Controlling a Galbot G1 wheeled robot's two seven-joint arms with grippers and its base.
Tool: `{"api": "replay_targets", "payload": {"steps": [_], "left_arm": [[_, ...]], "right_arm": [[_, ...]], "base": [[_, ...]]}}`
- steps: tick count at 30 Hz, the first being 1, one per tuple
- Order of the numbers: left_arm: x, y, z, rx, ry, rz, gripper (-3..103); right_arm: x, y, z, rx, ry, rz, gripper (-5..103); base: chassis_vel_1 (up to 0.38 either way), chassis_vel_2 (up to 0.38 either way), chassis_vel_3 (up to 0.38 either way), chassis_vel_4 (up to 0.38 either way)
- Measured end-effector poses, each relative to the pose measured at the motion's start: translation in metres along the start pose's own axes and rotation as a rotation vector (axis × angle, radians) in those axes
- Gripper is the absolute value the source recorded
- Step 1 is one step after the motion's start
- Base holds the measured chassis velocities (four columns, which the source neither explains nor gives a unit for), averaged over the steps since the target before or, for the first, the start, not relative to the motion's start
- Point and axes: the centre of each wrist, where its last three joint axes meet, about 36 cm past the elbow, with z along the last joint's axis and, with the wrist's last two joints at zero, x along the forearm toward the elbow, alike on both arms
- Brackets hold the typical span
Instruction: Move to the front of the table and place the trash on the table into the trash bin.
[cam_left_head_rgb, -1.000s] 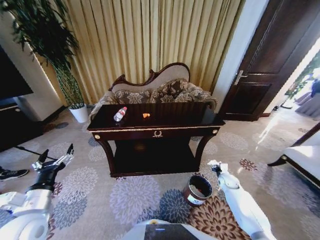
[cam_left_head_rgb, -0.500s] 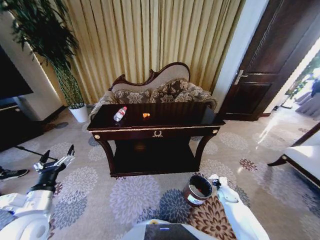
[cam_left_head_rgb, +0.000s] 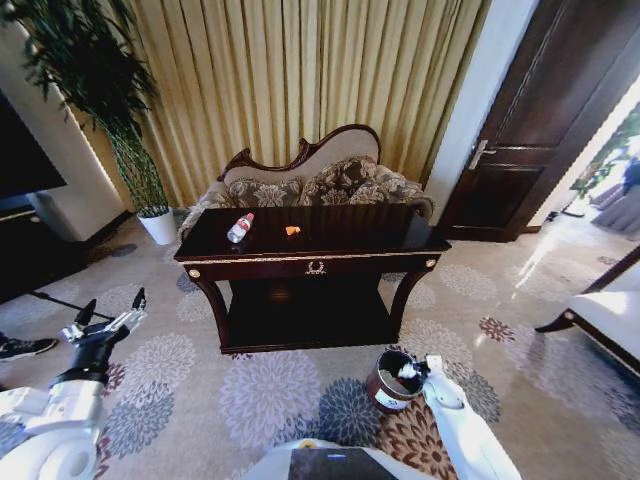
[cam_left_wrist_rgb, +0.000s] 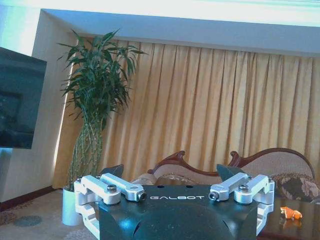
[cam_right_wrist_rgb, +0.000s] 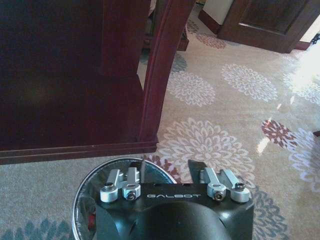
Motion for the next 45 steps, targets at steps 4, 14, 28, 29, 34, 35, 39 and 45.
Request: {"api": "replay_targets", "payload": {"steps": [4,14,28,29,34,35,39,45], "left_arm": [[0.0,-0.001,-0.001,0.0,-0.002,0.002,100],[0.0,-0.002,-0.002,-0.003,-0.004,0.002,100],[-0.001,-0.008,-0.014,-0.029,-0.03,0.004,100],[-0.001,-0.01,-0.017,-0.033,-0.03,0.008,100],[-0.002,-0.012,-0.019,-0.038,-0.03,0.011,100],[-0.002,-0.012,-0.019,-0.037,-0.028,0.012,100],[-0.003,-0.013,-0.016,-0.033,-0.024,0.015,100],[-0.004,-0.016,-0.018,-0.033,-0.024,0.023,100]], "right_arm": [[0.001,0.0,-0.002,-0.012,-0.02,-0.002,61],[0.075,-0.023,-0.127,-0.215,-0.416,-0.125,96],[0.234,0.012,-0.226,-0.252,-0.759,-0.528,100],[0.239,0.012,-0.229,-0.25,-0.767,-0.54,100],[0.249,0.012,-0.229,-0.228,-0.783,-0.548,100],[0.251,0.012,-0.228,-0.219,-0.784,-0.542,100],[0.252,0.013,-0.223,-0.207,-0.778,-0.53,100],[0.246,0.015,-0.22,-0.193,-0.768,-0.508,100]], "base": [[0.0,0.0,0.0,0.0],[0.0,0.0,0.0,0.0],[0.0,0.0,0.0,0.0],[0.0,0.0,0.0,0.0],[0.0,0.0,0.0,0.0],[0.0,0.0,0.0,0.0],[-0.002,0.014,0.003,-0.013],[-0.051,0.099,0.057,-0.104]]}}
